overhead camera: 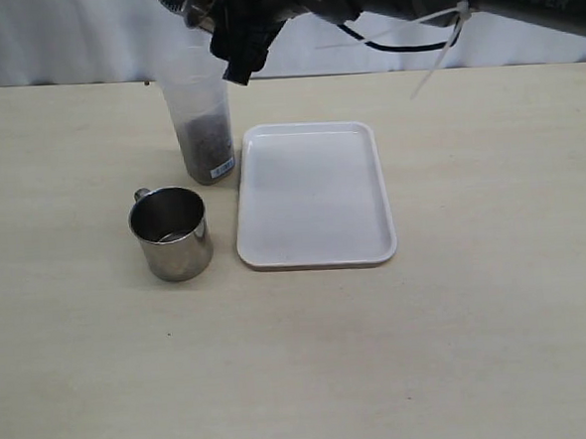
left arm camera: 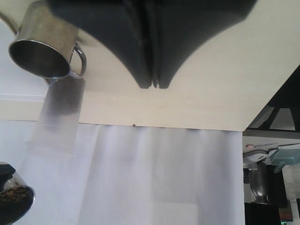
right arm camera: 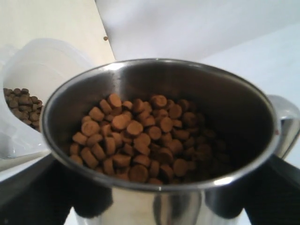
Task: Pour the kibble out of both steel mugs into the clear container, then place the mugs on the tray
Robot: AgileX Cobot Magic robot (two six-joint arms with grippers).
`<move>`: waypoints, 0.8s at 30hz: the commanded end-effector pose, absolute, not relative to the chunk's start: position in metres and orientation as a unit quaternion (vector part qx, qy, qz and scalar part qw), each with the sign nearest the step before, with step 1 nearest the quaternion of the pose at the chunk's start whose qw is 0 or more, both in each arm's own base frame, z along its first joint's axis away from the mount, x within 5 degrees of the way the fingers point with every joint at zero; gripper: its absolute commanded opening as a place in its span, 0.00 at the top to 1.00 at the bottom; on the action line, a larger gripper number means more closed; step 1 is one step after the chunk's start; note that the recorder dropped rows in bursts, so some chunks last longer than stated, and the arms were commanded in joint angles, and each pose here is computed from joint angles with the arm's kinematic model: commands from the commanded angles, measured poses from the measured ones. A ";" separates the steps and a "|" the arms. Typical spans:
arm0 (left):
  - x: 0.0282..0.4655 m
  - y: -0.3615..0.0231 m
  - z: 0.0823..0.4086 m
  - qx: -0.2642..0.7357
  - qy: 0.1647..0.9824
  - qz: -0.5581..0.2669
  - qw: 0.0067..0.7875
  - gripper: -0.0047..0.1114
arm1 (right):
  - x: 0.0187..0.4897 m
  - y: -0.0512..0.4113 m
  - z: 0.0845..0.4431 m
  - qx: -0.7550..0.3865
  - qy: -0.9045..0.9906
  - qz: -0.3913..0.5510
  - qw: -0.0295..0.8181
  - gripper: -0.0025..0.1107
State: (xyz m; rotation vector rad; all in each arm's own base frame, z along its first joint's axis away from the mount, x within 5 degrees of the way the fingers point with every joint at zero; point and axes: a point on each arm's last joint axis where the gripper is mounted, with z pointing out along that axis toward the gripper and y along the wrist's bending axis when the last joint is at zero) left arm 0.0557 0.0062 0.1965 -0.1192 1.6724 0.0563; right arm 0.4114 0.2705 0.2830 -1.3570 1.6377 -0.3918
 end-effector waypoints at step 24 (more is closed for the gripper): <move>0.056 0.006 0.196 -0.051 0.740 0.024 0.670 0.96 | 0.421 0.271 0.283 -0.572 0.620 -0.219 0.490 0.94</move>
